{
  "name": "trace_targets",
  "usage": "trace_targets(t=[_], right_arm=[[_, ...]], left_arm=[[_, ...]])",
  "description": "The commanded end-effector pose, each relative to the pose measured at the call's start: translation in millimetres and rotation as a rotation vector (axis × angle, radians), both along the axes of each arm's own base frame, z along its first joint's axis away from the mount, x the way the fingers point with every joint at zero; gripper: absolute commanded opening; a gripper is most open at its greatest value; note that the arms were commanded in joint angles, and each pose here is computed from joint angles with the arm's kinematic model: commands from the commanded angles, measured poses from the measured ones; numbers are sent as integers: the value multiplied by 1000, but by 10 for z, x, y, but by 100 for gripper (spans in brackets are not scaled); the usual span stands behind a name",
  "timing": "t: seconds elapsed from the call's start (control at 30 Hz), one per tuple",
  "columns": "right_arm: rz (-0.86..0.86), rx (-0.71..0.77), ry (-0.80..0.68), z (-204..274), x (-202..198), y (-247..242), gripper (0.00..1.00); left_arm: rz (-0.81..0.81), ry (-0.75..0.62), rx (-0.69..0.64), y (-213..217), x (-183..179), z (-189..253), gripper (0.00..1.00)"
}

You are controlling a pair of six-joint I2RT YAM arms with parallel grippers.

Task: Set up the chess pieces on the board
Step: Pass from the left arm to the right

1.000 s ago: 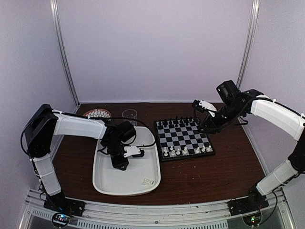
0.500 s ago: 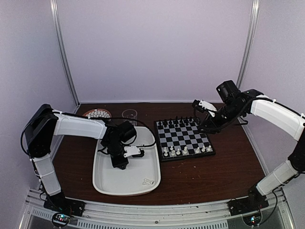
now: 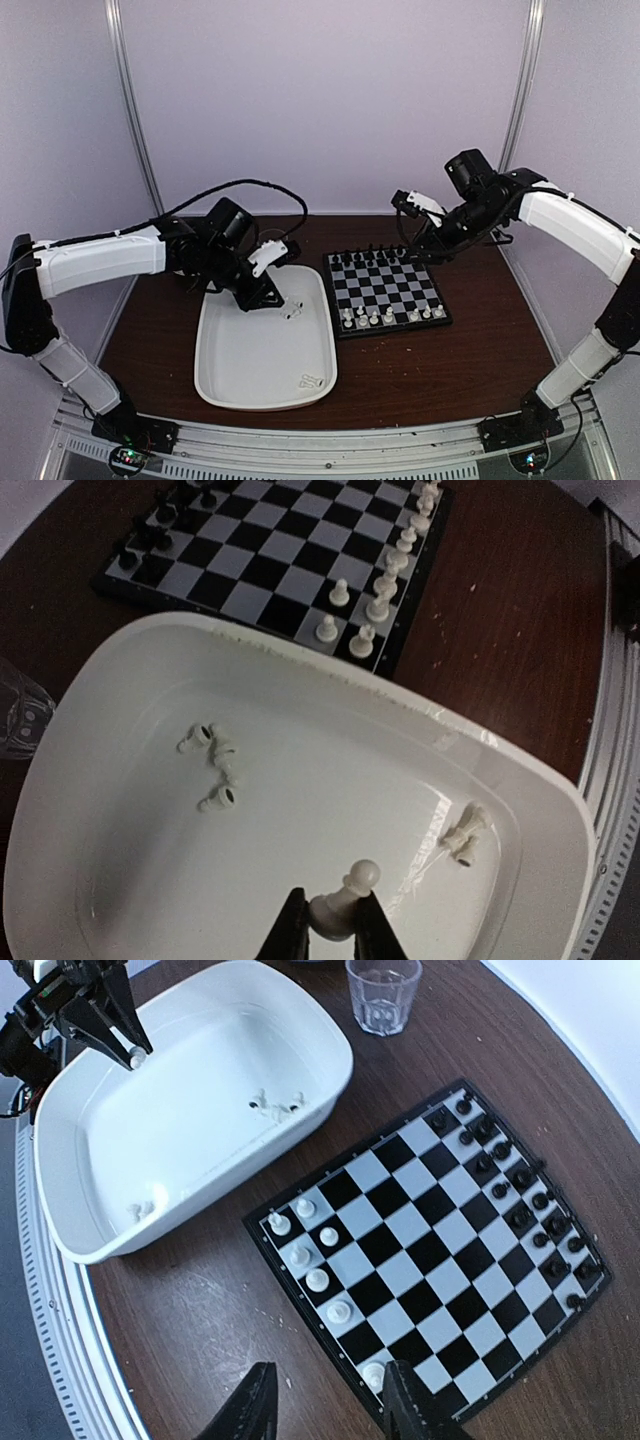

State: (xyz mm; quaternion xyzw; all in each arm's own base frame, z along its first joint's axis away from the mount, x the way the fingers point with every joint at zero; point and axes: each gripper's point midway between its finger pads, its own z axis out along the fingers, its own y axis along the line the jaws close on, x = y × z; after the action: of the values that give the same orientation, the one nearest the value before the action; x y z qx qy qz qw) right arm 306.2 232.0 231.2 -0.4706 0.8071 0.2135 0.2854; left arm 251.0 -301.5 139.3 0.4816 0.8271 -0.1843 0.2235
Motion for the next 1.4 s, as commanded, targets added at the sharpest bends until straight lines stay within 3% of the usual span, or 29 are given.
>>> trace_targets(t=[0.0,0.13,0.33,0.7,1.37], right_arm=[[104,53,37,144,-138,375,39],[164,137,101,263,-220,736,40],[244,187,163,292,-396,1192,42],[280,178,223,231,-478,1600,40],[282,188,263,185,-470,1715,33]], left_arm=[[68,15,-405,-483,78,743,9],[99,56,-625,-652,78,1013,11],[130,97,-736,-758,122,1063,12],[93,110,-736,-827,78,1041,12],[25,117,-702,-930,-48,1015,12]])
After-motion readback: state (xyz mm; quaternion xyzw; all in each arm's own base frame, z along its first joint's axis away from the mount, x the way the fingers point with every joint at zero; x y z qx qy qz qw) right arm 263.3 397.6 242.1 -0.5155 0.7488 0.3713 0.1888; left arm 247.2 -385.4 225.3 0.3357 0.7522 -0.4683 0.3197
